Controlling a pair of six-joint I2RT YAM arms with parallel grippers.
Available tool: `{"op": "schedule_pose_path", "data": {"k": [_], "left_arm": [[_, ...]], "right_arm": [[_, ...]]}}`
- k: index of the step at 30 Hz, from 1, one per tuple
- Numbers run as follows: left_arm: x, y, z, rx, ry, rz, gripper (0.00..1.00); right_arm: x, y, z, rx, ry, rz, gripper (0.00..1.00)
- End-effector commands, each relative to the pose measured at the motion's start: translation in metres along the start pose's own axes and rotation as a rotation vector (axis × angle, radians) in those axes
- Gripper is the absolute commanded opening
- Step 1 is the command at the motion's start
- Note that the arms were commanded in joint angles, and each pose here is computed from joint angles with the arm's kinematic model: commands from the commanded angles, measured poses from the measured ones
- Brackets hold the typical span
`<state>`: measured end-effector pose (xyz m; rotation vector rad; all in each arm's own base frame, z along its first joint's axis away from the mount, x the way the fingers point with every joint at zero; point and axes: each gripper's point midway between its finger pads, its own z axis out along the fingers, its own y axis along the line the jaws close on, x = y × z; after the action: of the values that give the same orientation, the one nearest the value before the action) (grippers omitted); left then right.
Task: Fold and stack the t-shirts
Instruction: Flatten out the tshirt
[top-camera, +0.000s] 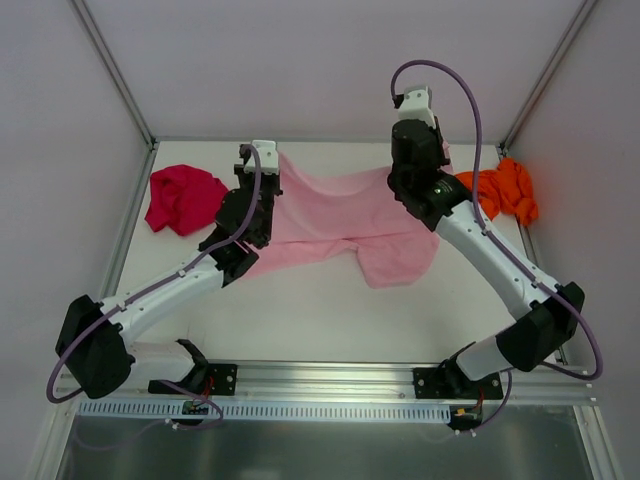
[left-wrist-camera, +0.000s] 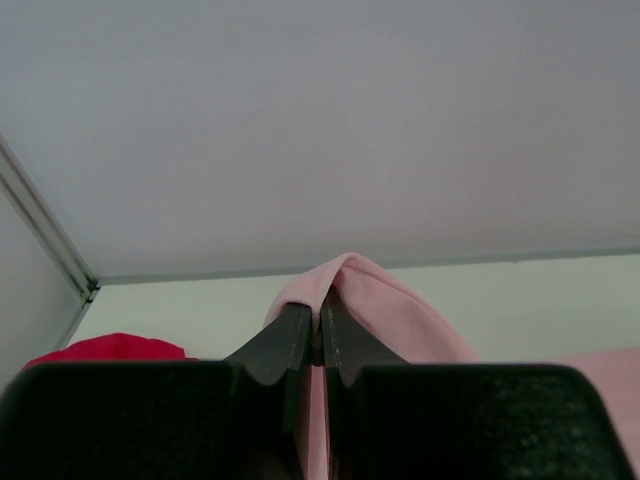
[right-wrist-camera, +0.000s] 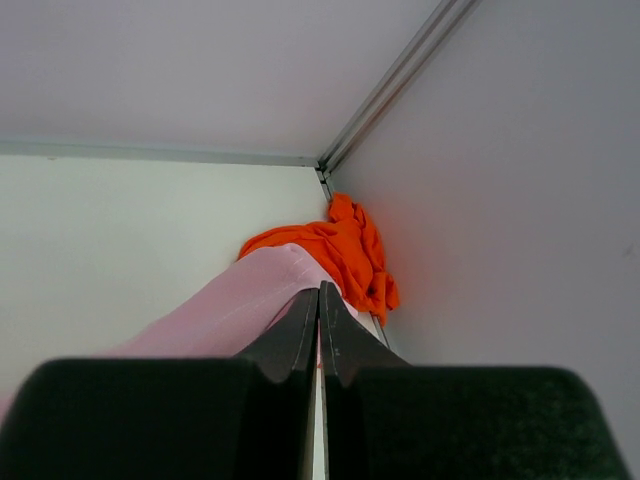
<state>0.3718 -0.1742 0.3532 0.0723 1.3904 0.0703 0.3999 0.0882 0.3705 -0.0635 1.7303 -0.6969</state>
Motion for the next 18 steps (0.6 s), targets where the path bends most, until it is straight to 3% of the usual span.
{"op": "schedule_pose_path", "data": {"k": [1,8,9,14,18], "left_arm": [[-0.028,0.016,0.013,-0.078,-0.079,-0.053,0.00],[0.024,0.004,0.047,-0.083,0.029,-0.064,0.00],[0.048,-0.003,0.053,-0.072,0.093,-0.035,0.00],[0.092,-0.011,0.084,-0.062,0.208,-0.093,0.00],[0.108,-0.011,0.102,-0.073,0.260,-0.133,0.00]], "right_arm": [[-0.027,-0.013,0.001,0.030,-0.041,0.093,0.01],[0.003,0.031,0.030,0.010,0.027,0.032,0.01],[0.010,0.041,0.037,0.007,0.044,0.013,0.01],[0.024,0.067,0.060,-0.026,0.095,-0.005,0.01],[0.037,0.086,0.080,-0.044,0.125,-0.020,0.01]]}}
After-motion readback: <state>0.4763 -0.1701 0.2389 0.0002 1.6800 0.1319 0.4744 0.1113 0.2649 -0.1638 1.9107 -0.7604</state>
